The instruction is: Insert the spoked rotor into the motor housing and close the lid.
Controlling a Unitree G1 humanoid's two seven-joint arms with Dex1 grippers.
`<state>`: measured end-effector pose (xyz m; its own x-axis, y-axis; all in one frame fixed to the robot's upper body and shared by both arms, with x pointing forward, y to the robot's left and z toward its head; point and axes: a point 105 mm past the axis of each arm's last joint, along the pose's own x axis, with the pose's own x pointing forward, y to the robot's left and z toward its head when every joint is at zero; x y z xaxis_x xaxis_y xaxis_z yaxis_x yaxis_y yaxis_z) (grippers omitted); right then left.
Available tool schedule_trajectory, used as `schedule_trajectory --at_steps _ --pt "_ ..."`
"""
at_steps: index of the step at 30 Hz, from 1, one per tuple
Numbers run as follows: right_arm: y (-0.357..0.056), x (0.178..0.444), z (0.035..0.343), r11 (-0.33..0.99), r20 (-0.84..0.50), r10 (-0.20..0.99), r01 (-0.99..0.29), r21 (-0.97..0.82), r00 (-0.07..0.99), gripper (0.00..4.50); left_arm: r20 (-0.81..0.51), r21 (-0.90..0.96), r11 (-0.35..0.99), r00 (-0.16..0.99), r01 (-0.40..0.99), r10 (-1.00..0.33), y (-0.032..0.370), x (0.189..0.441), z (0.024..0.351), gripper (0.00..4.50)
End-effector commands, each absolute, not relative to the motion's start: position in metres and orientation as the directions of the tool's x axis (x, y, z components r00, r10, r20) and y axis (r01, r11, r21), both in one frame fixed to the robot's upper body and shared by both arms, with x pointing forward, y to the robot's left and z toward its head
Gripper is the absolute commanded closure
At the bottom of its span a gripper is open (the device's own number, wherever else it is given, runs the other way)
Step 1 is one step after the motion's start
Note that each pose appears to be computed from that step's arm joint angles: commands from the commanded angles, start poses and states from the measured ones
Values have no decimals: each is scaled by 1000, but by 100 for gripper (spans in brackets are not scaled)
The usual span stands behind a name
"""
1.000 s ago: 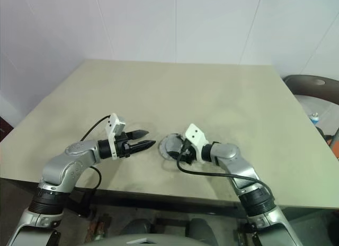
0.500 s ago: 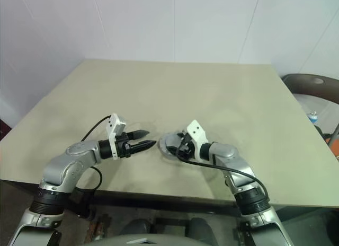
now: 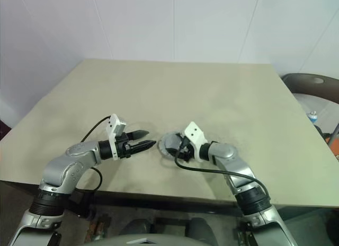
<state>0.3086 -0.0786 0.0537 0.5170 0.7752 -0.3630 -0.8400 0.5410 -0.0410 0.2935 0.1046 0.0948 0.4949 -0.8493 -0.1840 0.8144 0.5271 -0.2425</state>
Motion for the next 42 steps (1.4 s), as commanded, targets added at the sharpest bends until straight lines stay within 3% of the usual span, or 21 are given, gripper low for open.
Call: schedule_trajectory --at_steps 1,7,14,17,21,25,34,42 --pt "-84 310 31 574 -447 723 -818 -36 527 130 -147 -217 518 496 828 -856 103 295 107 125" --pt "-85 303 28 542 -468 740 -840 -9 482 130 -158 -212 525 502 824 -851 104 298 103 125" --pt "-85 304 29 538 -470 741 -843 -13 480 130 -199 -183 598 566 780 -800 97 330 86 125" --pt "-86 306 29 541 -471 735 -840 -24 487 130 -198 -176 614 584 769 -788 94 342 85 183" --pt "-90 307 29 556 -475 724 -831 -26 500 130 -155 -198 575 554 794 -818 85 342 93 309" --pt "-91 305 27 560 -478 721 -828 -25 502 130 -148 -250 485 461 838 -875 76 327 96 445" --pt "-92 305 26 565 -479 715 -825 -33 509 130 -155 -326 312 275 893 -949 66 302 101 448" --pt "-93 307 28 570 -476 711 -821 -42 518 130 -234 -305 432 373 849 -898 75 327 74 448"
